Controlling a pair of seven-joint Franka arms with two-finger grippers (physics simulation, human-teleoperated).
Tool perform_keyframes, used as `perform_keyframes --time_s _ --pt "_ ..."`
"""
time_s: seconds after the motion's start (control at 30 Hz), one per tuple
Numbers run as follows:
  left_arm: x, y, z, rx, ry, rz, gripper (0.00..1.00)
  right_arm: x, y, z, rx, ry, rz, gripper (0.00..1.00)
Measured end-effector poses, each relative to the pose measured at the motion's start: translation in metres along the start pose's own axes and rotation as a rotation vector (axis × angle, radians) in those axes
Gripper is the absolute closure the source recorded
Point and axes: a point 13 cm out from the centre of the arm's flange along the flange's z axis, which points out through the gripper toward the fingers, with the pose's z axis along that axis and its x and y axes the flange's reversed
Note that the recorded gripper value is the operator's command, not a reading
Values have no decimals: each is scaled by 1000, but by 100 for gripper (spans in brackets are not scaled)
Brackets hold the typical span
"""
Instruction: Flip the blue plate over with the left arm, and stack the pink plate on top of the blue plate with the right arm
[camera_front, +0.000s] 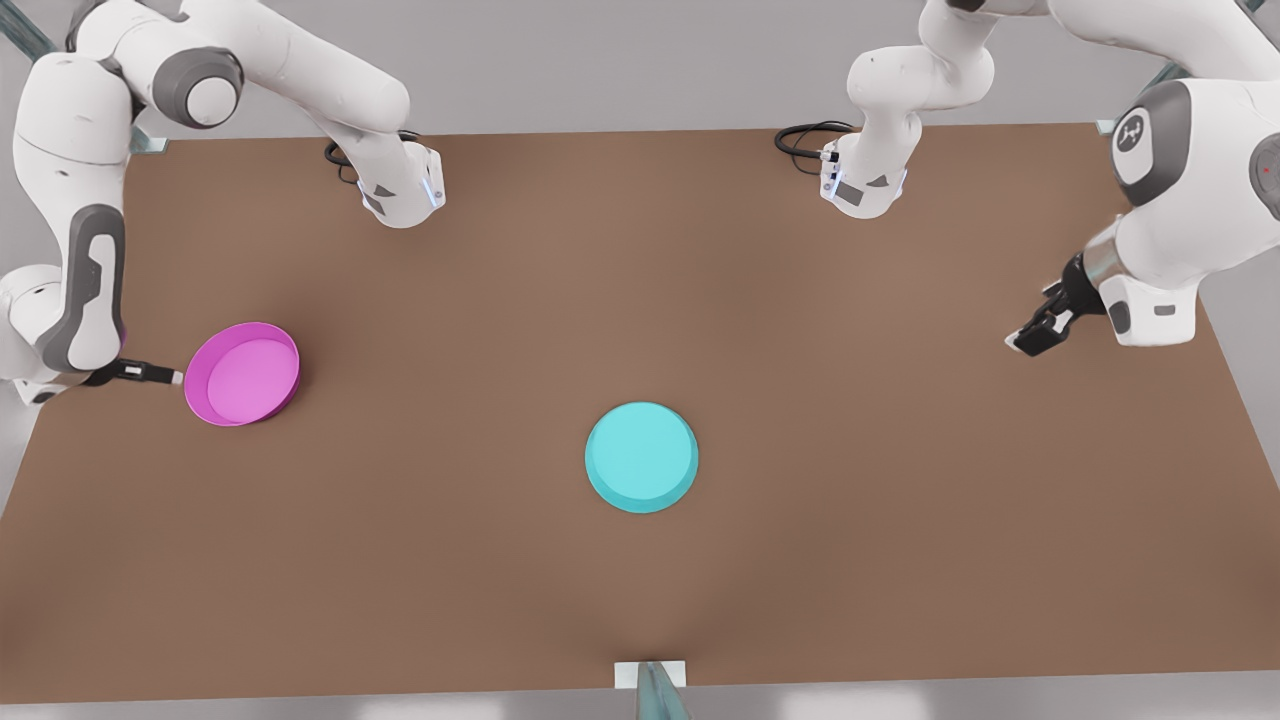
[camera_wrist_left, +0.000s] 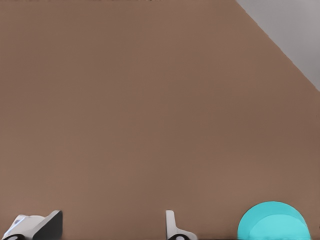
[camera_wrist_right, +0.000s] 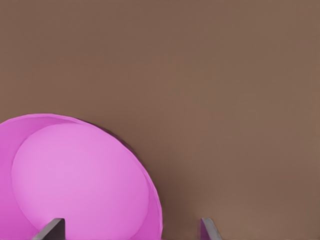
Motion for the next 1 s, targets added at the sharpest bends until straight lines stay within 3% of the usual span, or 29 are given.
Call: perform_keyframes --time_s 0.53,0.57,0.6,0.7,0.77,0.87,1.0 --pt "4 -8 -6 38 -3 476 0 31 -10 87 -24 21 -267 0" --pt "5 -8 -6 38 -3 493 0 31 -10 88 -24 19 -280 3" --pt "5 -8 -6 38 -3 510 0 29 -8 88 -24 17 -295 24" --pt "5 -7 -5 36 -2 555 0 27 -6 89 -25 13 -332 56" --pt "5 -7 -5 35 -1 581 0 26 -5 89 -28 10 -354 68" --pt "5 -7 -5 35 0 615 0 25 -3 89 -28 9 -386 79" --pt "5 -8 -4 35 1 652 0 21 3 85 -27 2 -423 79"
